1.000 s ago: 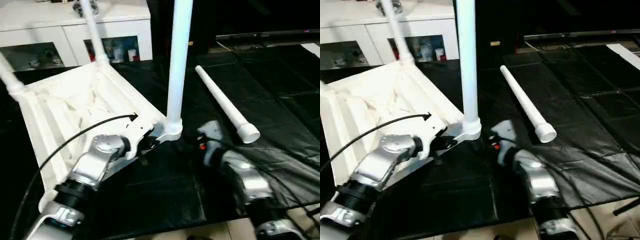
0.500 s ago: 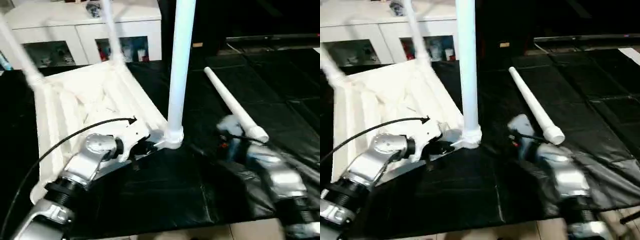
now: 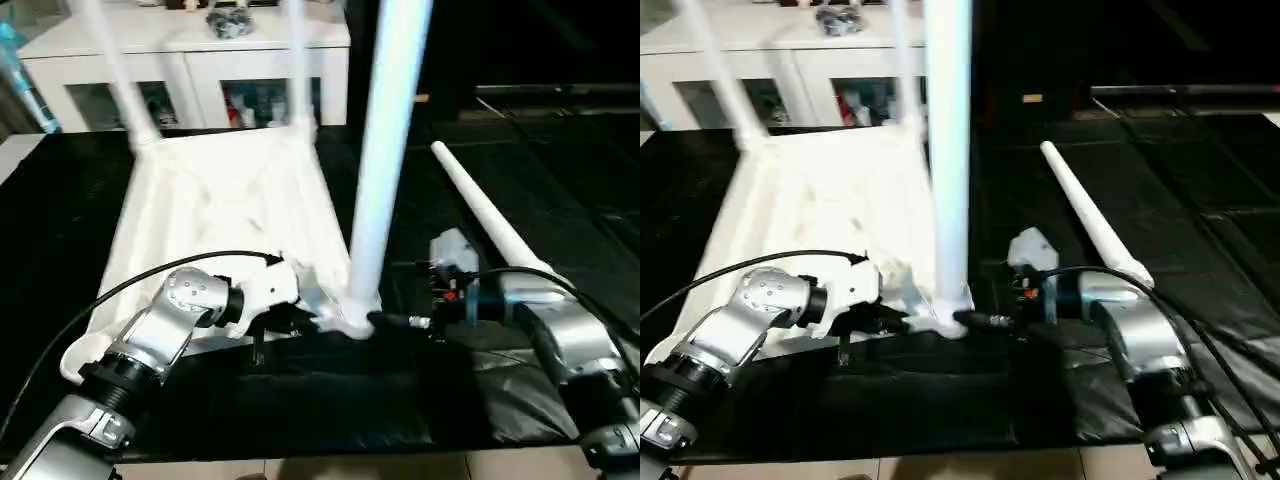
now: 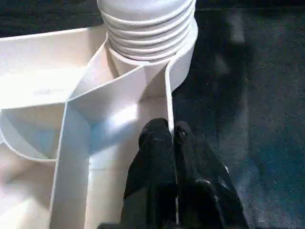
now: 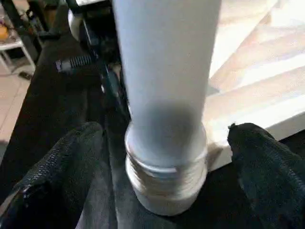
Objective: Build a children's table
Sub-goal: Rotate leg to tighten
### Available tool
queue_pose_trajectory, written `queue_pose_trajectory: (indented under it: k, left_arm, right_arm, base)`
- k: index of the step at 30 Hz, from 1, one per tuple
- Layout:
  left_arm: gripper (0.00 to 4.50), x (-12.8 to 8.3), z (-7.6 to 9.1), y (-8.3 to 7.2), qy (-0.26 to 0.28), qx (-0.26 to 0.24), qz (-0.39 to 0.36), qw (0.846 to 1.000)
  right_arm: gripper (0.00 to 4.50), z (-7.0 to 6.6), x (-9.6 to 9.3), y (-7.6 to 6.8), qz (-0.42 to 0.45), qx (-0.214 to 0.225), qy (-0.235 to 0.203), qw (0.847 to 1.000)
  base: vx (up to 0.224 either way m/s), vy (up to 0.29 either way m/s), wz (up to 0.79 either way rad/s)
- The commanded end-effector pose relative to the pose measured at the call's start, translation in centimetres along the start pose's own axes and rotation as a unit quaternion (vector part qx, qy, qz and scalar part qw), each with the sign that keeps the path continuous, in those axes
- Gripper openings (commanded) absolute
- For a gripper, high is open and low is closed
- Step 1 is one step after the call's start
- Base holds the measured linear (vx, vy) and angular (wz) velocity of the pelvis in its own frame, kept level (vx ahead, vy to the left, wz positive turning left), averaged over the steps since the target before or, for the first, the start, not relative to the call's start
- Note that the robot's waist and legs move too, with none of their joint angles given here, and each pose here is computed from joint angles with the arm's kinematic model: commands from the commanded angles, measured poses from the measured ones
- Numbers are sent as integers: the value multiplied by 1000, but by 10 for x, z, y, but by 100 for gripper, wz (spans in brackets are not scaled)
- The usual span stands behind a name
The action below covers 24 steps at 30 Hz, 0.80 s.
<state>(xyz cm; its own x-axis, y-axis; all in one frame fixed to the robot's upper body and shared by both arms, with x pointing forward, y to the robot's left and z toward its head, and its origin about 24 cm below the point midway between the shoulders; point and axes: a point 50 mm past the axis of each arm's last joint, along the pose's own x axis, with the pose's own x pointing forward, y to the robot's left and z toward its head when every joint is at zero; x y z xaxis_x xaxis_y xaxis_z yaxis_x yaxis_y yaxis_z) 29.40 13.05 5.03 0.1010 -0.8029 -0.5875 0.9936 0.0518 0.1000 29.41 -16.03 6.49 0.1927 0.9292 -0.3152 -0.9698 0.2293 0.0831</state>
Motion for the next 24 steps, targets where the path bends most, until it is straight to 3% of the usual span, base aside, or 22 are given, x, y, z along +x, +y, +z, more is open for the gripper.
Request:
queue_pose_trajectory:
  k: [1, 9, 10, 24]
  left_arm:
    - [0, 8, -1, -8, 31, 26, -50, 998]
    - [0, 11, 3, -8, 25, 35, -65, 997]
    - [0, 11, 3, -9, 25, 35, -67, 997]
    - [0, 11, 2, -11, 28, 34, -75, 996]
  right_arm:
    - [449, 5, 2, -1, 22, -17, 8, 1000]
    - [449, 3, 12, -2, 36, -18, 24, 999]
    - [422, 3, 14, -3, 35, -18, 24, 999]
    - [315, 1, 15, -2, 55, -14, 25, 998]
  base:
    - [0, 0, 0]
    - [0, 0, 0]
    - [0, 0, 0]
    - [0, 0, 0]
